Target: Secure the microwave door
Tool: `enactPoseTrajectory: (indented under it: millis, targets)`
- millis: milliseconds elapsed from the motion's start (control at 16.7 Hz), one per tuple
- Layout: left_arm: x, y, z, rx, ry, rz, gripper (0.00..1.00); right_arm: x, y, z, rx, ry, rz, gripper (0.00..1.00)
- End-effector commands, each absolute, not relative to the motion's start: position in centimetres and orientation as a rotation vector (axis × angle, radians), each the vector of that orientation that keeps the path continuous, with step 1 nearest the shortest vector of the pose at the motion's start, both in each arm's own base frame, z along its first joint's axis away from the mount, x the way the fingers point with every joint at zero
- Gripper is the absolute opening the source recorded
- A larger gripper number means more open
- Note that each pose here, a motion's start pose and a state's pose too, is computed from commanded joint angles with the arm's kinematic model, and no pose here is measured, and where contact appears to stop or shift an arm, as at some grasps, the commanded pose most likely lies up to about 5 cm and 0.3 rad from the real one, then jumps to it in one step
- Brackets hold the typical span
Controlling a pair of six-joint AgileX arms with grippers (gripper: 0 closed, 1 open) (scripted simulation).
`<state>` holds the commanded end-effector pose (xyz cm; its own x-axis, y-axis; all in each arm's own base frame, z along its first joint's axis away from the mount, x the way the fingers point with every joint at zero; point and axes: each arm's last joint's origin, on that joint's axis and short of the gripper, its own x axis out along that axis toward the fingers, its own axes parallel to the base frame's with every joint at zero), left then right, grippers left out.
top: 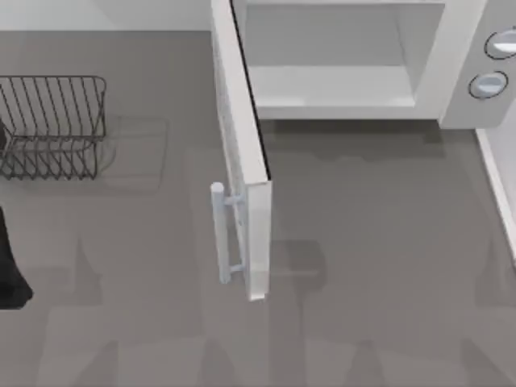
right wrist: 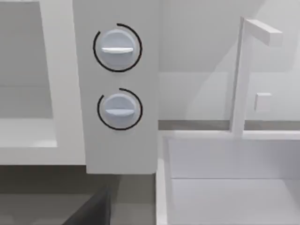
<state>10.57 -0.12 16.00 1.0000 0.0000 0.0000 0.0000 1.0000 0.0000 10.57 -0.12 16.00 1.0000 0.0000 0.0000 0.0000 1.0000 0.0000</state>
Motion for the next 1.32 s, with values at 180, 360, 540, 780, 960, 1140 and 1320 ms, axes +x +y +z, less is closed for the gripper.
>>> enactPoseTrajectory:
  millis: [180,360,540,780,960,1140,1320]
  targets:
    - [10.6,-0.1,16.1,0.004,0.011,-0.005,1.0,10.6,-0.1,16.0,0.0,0.0,0.0,1.0]
    - [10.8,-0.4,16.8,0.043,0.102,-0.042,1.0,10.6,-0.1,16.0,0.0,0.0,0.0,1.0]
    - [11.4,-0.8,18.5,0.114,0.26,-0.112,1.0,10.6,-0.1,16.0,0.0,0.0,0.0,1.0]
    - [13.3,-1.7,21.8,0.235,0.529,-0.258,1.0,10.6,-0.1,16.0,0.0,0.0,0.0,1.0]
    - [15.8,-2.7,24.6,0.333,0.744,-0.412,1.0,10.6,-0.1,16.0,0.0,0.0,0.0,1.0]
    - [19.3,-4.3,27.2,0.423,0.935,-0.594,1.0,10.6,-0.1,16.0,0.0,0.0,0.0,1.0]
    - [23.0,-6.3,29.5,0.5,1.067,-0.788,1.0,10.6,-0.1,16.0,0.0,0.0,0.0,1.0]
